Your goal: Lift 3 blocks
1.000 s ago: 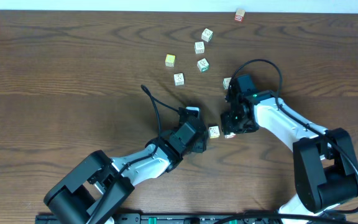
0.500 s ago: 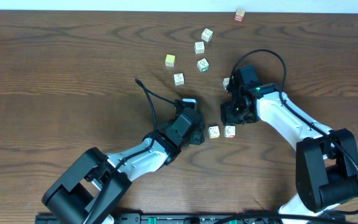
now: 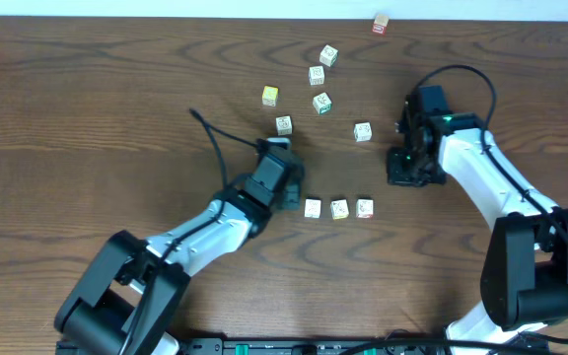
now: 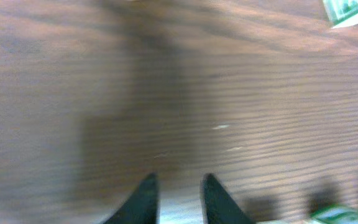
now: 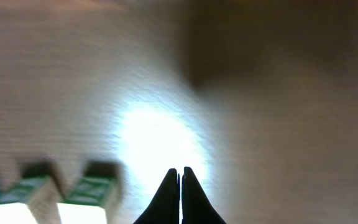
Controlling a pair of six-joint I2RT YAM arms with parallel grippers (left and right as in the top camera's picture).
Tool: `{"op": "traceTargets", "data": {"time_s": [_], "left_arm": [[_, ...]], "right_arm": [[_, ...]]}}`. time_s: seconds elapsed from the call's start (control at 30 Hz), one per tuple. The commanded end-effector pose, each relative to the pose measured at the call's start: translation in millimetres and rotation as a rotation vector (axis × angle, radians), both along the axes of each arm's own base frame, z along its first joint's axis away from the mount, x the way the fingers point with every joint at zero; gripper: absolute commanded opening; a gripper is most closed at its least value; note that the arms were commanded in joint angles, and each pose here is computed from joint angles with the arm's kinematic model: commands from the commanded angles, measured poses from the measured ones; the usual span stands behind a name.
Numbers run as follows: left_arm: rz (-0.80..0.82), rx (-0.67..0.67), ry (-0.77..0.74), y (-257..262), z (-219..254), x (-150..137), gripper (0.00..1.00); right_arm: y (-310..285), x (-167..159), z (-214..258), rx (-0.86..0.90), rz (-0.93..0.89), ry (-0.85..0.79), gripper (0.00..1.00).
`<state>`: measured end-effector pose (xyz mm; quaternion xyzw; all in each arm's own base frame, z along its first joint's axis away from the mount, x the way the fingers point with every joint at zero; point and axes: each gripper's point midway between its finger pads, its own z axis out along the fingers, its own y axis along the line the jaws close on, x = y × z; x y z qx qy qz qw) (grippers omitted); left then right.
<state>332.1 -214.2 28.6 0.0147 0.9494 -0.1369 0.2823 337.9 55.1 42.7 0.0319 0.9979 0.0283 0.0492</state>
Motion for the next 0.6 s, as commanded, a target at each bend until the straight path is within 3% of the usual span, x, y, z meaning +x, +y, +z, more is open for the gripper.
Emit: {"op": "traceTargets", "data": {"time_s": [0.0, 0.13, 0.37, 0.57], "left_arm": [[0.01, 0.025, 0.019, 11.2, 4.2, -0.5, 0.15], [-0.019, 0.046, 0.097, 12.9, -6.2, -18.0, 0.08], [-0.112, 0.005, 0.155, -10.3, -10.0, -41.2, 0.08], [-0.168, -0.005, 0.148, -30.0, -8.5, -53.1, 0.08]], "right_arm": [[-10.3, -14.4, -11.1, -0.019, -0.028, 0.061, 0.01], [0.1, -39.0, -27.8, 0.014, -0.018, 0.13, 0.01], [31.9, -66.6, -54.7, 0.114, 0.035, 0.166, 0.01], [52.3, -68.2, -60.2, 0.139, 0.078, 0.139, 0.01]]}}
